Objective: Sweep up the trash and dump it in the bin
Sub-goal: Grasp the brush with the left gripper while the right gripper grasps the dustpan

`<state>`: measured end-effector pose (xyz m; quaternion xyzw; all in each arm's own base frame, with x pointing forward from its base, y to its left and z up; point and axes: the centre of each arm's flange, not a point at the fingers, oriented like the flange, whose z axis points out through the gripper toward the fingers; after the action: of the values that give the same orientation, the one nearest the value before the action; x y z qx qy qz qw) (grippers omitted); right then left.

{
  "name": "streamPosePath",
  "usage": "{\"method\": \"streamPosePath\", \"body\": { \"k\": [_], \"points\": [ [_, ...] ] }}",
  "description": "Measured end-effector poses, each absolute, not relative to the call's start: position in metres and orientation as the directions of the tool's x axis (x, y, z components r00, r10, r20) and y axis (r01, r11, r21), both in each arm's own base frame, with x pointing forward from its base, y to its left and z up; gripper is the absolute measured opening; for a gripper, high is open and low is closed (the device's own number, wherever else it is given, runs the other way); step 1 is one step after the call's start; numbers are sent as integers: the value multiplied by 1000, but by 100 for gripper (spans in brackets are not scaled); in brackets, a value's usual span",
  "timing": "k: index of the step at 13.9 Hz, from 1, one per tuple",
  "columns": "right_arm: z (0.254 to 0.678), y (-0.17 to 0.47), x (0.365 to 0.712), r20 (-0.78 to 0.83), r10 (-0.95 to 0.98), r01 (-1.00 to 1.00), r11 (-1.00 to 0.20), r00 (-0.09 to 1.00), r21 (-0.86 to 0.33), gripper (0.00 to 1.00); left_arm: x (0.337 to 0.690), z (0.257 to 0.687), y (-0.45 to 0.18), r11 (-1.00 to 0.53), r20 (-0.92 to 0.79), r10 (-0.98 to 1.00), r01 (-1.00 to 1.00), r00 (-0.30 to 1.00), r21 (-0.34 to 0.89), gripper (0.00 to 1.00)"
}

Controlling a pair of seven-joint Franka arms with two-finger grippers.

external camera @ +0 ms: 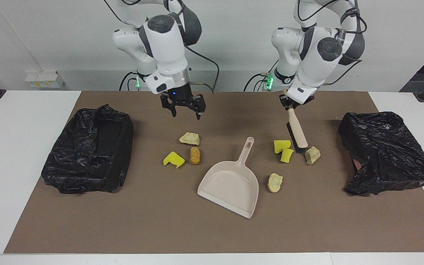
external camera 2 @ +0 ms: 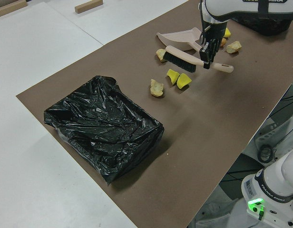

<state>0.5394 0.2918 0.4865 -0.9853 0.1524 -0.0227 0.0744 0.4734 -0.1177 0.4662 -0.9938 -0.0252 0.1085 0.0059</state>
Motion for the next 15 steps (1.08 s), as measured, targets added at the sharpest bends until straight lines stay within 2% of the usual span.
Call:
{"method": "streamPosePath", "body": {
  "k": [3,7,11,14,15],
  "points": [
    [431,354,555,2,-371,-365,-915,929,-170,100,491,462,-48,-998,-190,69,70,979,0,26],
    [392,431,573,-17,-417,-411,-888,909,-206,100,499,449,18,-999,-153,41,44,987,14,26],
    [349,447,582,-9,-391,-385,-903,920,-190,100,506,409,32,-1000,-169,17,19,986,9,26],
    [338,454,580,-9,-376,-371,-909,927,-189,100,504,381,28,-1000,-191,-4,-2,981,11,26],
    [339,457,578,-3,-368,-362,-913,930,-186,93,502,378,25,-1000,-197,-12,-10,980,12,26]
  ]
}}
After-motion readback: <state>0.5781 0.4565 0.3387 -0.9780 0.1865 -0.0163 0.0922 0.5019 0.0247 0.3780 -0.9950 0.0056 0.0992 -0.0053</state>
